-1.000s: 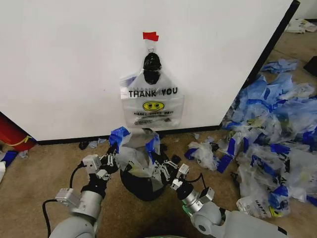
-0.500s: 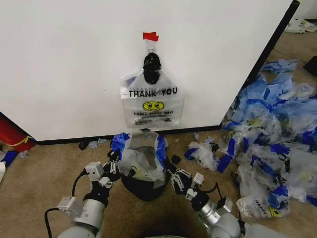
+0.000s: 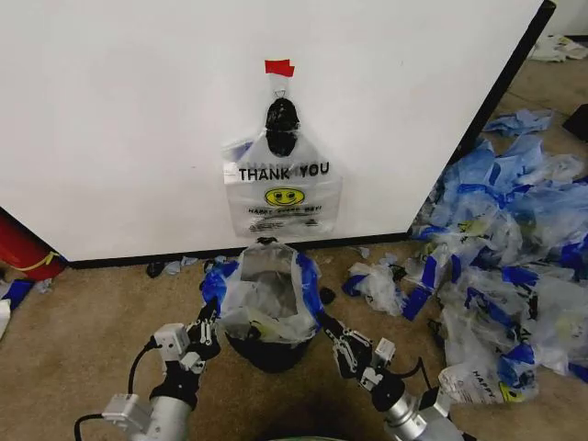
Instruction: Pick up the garbage bag from the wall and place it over the trash bin.
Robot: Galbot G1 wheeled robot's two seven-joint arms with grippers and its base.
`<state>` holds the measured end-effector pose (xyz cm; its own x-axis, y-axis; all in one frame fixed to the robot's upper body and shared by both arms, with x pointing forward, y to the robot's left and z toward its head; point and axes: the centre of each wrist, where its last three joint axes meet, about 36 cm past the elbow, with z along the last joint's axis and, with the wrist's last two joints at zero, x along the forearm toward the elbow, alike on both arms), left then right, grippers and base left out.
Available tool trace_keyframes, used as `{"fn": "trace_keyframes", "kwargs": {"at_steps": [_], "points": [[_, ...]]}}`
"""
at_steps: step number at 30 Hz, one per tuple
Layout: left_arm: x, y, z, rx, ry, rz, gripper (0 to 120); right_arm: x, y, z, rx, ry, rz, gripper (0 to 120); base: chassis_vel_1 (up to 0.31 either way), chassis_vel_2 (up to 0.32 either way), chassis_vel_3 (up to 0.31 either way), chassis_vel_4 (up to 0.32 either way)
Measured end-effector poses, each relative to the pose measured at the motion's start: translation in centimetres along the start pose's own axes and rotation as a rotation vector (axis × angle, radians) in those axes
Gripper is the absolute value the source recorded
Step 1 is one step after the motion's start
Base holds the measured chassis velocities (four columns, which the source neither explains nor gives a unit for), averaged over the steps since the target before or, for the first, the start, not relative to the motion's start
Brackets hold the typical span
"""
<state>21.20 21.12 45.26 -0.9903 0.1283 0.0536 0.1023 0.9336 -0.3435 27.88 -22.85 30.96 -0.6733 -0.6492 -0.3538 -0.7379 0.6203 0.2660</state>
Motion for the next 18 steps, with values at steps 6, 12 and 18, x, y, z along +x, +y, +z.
{"fn": "trace_keyframes", "kwargs": {"at_steps": [6,12,18], "points": [[0.5,-0.5,0.9,0.01,0.009,-0.014,0,1.7,0.4,0.0,-0.007,0.023,0.02,0,0.0,0.0,0.0,0.0],[1.4,-0.5,2.2,0.001,0.015,-0.037,0,3.9,1.0,0.8,-0.026,0.064,0.036,0,0.0,0.0,0.0,0.0],[1.7,-0.1,3.6,-0.012,0.016,-0.063,0,5.3,0.7,1.8,-0.023,0.091,0.064,0,0.0,0.0,0.0,0.0]]}}
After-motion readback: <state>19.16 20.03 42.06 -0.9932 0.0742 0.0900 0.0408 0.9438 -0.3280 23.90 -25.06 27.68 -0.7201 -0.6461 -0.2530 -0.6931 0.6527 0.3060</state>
